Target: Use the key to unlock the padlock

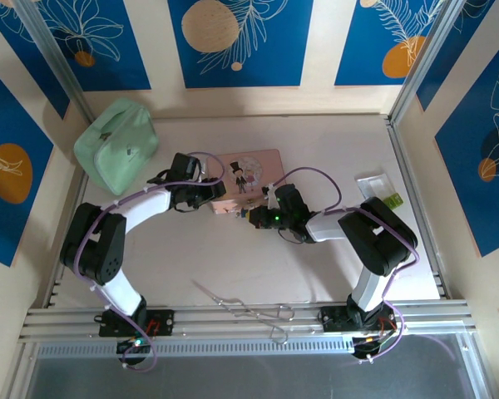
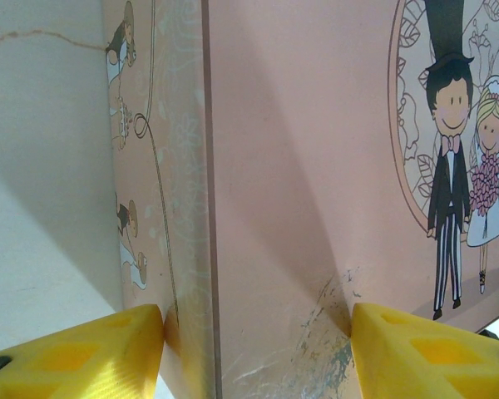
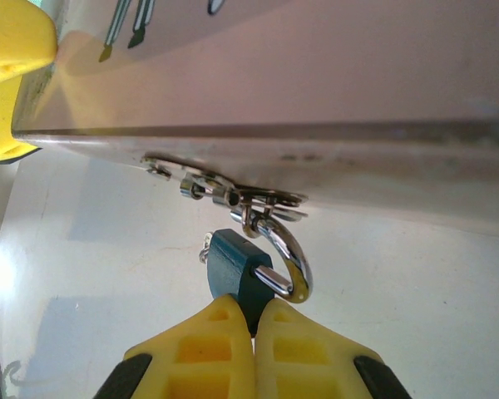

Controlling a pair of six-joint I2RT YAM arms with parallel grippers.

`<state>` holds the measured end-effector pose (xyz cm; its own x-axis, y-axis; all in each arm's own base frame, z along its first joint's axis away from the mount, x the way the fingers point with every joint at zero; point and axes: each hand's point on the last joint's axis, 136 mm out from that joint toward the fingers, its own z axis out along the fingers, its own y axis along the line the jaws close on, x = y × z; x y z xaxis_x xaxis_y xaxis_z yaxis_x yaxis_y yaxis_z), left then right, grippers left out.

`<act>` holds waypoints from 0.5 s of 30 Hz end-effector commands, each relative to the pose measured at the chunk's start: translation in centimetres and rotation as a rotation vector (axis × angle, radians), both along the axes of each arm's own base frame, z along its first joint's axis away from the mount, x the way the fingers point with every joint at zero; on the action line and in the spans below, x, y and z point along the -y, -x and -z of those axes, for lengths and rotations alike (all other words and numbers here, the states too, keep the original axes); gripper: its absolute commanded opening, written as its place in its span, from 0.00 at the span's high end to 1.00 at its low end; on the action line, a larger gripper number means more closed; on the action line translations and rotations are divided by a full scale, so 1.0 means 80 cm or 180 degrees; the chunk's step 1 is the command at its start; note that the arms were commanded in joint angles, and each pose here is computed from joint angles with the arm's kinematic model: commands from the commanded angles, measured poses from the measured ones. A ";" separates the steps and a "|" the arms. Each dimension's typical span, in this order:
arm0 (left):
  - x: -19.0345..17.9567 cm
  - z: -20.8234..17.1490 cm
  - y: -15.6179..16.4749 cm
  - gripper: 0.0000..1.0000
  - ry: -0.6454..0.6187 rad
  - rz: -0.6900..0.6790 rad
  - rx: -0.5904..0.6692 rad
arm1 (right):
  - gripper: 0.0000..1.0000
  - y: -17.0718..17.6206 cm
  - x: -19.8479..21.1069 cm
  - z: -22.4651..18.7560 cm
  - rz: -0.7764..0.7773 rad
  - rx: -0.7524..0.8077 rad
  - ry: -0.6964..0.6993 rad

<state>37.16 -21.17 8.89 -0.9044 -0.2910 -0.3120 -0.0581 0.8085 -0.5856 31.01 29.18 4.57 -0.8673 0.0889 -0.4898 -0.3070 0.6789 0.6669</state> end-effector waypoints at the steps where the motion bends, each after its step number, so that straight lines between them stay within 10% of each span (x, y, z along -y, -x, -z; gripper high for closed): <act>1: -0.010 0.028 0.015 0.40 -0.0125 0.0035 -0.0190 | 1.00 0.044 0.042 0.075 0.0209 -0.0863 0.0383; 15: -0.010 0.031 0.017 0.41 -0.0134 0.0062 -0.0196 | 1.00 0.041 0.047 0.075 0.0244 -0.0875 0.0261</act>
<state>37.15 -21.19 8.85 -0.9044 -0.2882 -0.3148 -0.0539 0.8089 -0.5855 31.07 28.79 4.85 -0.8670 0.0978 -0.4886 -0.3161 0.6500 0.6911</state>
